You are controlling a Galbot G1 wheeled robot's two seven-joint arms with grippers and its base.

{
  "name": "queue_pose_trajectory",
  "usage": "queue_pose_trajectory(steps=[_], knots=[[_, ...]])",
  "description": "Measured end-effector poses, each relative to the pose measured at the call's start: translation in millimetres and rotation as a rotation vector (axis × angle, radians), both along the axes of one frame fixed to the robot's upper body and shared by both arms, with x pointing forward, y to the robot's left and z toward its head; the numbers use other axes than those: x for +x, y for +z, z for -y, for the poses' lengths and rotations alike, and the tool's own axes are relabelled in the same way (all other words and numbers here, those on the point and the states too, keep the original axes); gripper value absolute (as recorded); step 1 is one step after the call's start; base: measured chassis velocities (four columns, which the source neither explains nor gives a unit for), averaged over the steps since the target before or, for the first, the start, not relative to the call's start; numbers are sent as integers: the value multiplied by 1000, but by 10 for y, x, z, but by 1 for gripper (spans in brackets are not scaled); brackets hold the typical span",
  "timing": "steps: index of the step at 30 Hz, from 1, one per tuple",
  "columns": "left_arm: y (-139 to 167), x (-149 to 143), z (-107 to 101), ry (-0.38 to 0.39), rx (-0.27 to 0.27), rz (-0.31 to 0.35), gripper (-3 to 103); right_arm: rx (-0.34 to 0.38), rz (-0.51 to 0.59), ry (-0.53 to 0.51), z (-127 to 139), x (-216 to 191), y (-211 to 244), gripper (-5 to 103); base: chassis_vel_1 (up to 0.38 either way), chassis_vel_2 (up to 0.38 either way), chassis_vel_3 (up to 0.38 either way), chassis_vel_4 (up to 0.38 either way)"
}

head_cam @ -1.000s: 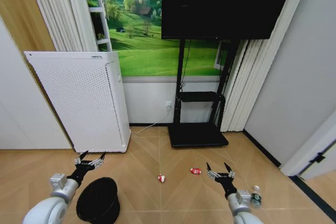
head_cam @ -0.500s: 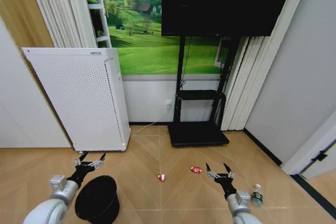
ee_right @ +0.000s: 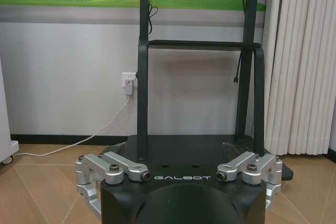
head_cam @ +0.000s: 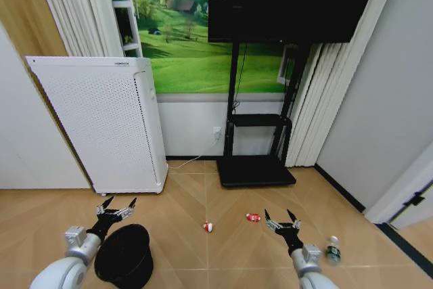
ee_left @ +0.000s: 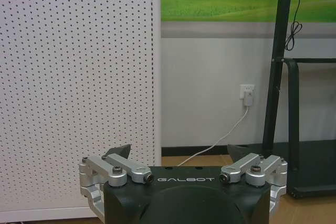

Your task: Pick up the trash bin and place the garbage on the floor into it.

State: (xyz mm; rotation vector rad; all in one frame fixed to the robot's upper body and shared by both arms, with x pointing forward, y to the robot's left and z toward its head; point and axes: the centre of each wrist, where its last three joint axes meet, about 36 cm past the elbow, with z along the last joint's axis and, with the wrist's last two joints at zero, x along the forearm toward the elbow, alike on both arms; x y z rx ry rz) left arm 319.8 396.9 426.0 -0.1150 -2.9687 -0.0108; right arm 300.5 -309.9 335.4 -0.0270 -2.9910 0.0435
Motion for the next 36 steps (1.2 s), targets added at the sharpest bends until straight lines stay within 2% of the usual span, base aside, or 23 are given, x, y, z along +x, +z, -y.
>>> queue_pose_trajectory(steps=[21,23,24,25,27,28,29,31,32,34,35,36], knots=[[-96,7,-19,34,3,0,100,3,-7,-3,12,3,-23,100,0,0,0,0],[-157,-27,17,77,-10,-7,100,4,-10,-4,-3,5,-38,100,0,0,0,0],[-198,-81,72,140,-25,-36,100,3,-12,-6,-6,7,-45,100,0,0,0,0],[-198,-81,72,140,-25,-36,100,3,-12,-6,-6,7,-45,100,0,0,0,0],[-269,-181,182,287,-77,-113,100,3,-15,-11,-4,6,-61,100,0,0,0,0],[-269,-181,182,287,-77,-113,100,3,-15,-11,-4,6,-61,100,0,0,0,0],[-292,-233,231,390,-97,-178,100,2,-19,-13,2,4,-71,100,0,0,0,0],[-313,-302,279,507,-129,-296,100,1,-23,-15,6,0,-88,100,0,0,0,0],[-313,-302,279,507,-129,-296,100,1,-23,-15,6,0,-88,100,0,0,0,0],[-311,-343,324,610,-145,-480,100,1,-28,-29,8,-6,-107,100,0,0,0,0],[-311,-343,324,610,-145,-480,100,1,-28,-29,8,-6,-107,100,0,0,0,0],[-283,-338,353,647,-167,-569,100,1,-26,-49,7,-6,-120,100,0,0,0,0]])
